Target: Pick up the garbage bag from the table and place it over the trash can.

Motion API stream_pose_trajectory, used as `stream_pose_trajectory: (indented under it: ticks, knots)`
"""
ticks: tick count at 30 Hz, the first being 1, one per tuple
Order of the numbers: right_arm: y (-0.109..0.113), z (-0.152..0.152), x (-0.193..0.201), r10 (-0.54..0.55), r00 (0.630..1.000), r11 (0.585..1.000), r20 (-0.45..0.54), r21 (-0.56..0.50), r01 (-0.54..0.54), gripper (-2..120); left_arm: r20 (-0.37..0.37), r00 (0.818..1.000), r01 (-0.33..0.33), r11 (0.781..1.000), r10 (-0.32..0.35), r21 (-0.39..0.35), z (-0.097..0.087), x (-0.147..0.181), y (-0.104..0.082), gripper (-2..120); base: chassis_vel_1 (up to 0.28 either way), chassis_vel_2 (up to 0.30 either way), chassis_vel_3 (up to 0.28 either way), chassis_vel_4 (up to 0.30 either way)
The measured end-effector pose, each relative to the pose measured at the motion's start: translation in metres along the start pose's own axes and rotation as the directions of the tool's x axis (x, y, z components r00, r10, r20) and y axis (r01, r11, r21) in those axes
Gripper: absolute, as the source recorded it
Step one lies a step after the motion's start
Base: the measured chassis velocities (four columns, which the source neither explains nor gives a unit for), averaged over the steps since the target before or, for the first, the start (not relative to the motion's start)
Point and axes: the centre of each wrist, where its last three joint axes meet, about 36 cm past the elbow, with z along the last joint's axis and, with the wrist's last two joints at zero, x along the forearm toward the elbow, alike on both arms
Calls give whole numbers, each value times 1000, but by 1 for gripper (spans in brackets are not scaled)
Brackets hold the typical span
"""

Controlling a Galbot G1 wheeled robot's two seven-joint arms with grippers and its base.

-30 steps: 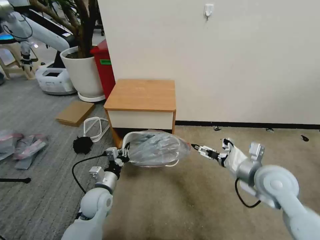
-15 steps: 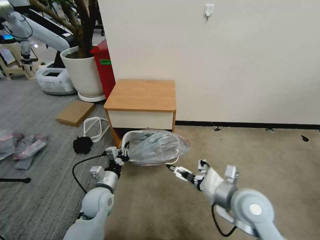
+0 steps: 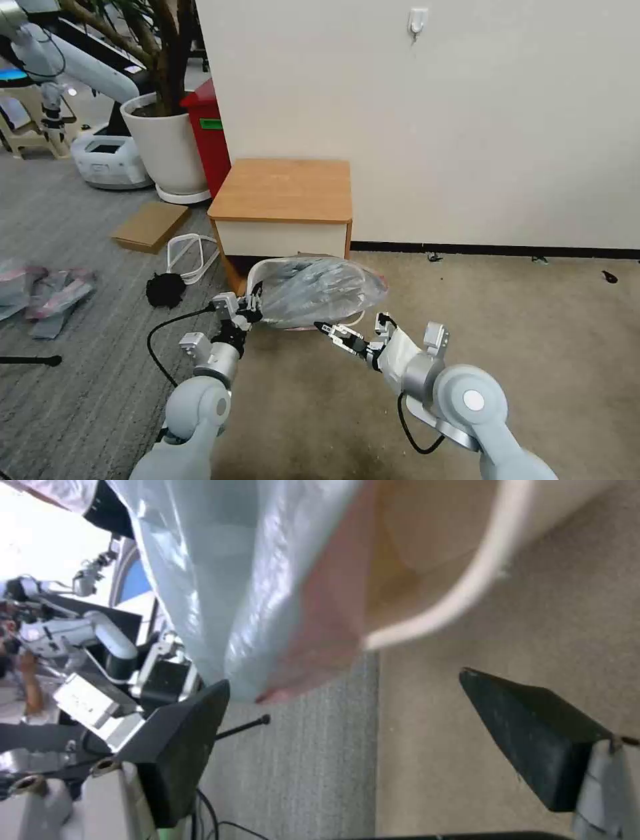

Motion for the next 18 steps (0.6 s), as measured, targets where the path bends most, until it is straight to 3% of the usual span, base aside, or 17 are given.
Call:
stream_pose_trajectory:
  ticks: [18]
  knots:
    - [4,-1,-6,-55,998,998,22,-39,56,83,-2,1000,-3,1000,3,-8,-1,2,0,5,0,0,0,0]
